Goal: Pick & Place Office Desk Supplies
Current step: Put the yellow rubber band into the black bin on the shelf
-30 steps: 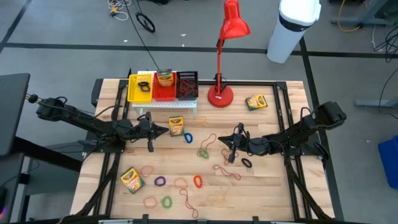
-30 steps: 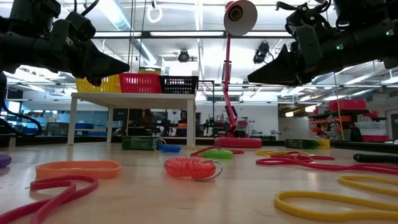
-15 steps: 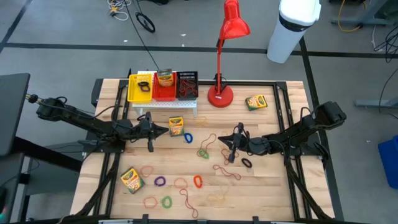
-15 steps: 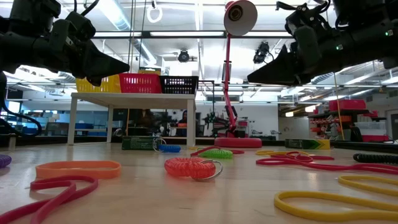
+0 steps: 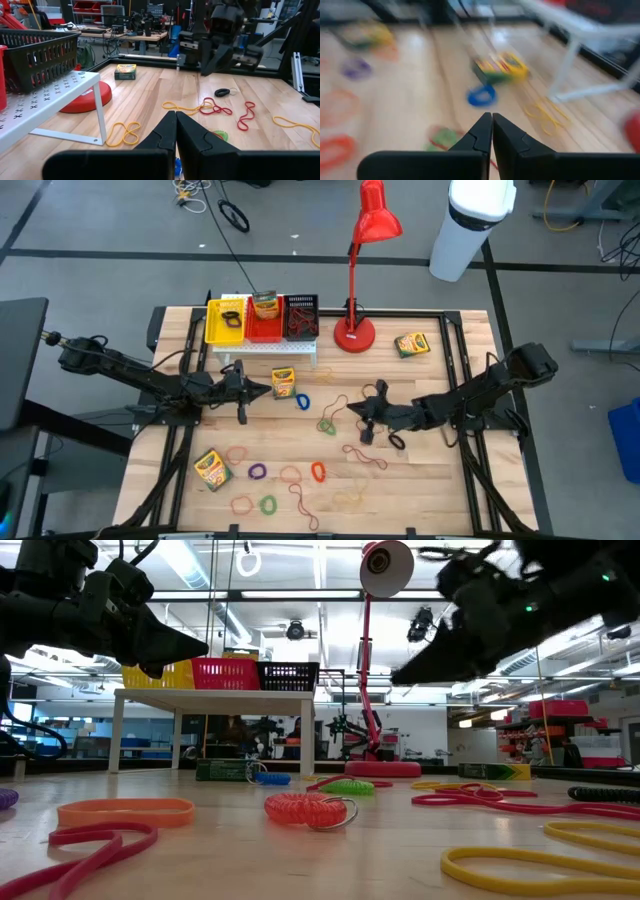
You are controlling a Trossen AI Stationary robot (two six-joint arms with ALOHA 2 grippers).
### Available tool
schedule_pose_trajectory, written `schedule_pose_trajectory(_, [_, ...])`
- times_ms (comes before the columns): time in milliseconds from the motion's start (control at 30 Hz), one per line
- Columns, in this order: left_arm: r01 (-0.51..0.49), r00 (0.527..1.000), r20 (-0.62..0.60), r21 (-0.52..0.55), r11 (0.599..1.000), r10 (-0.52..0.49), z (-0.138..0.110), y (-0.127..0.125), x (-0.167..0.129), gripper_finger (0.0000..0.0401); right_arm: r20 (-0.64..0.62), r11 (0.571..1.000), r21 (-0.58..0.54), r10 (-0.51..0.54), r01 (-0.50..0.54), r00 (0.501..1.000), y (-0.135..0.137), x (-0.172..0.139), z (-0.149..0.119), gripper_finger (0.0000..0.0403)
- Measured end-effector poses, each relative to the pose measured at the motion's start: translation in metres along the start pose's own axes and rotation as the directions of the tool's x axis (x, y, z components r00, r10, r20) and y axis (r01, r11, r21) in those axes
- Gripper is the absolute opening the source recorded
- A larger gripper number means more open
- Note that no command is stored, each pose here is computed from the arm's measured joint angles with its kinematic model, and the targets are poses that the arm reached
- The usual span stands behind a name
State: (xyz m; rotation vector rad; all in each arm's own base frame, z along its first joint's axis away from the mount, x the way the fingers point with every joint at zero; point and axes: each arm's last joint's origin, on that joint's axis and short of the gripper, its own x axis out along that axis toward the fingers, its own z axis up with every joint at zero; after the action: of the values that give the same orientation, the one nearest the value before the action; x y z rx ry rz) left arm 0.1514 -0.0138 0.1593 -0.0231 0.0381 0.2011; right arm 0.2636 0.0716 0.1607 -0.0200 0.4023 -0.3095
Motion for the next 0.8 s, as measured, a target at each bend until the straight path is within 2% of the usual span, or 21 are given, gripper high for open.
schedule_pose_trajectory(133, [0.0,1.0,0.0,0.0,1.0,0.0,0.0,0.0,0.0,0.001,-0.158,0.998,-0.028,-0.053,0.049,0.986,0.009,0.006,0.021,0.0024])
schedule_pose_trajectory(333, [0.0,1.0,0.0,0.0,1.0,0.0,0.0,0.0,0.0,0.001,-0.321,0.996,-0.036,0.07,-0.087,0.944,0.014,0.004,0.039,0.0038])
schedule_pose_trajectory(600, [0.0,1.0,-0.001,0.0,1.0,0.0,0.0,0.0,0.0,0.001,-0.404,0.999,-0.014,0.032,-0.041,0.914,0.018,0.017,0.016,0.0141])
schedule_pose_trajectory(800, [0.0,1.0,-0.002,0.001,1.0,0.0,0.0,0.0,0.0,0.001,-0.412,0.992,0.121,0.078,-0.03,0.908,0.031,0.034,0.011,0.0202])
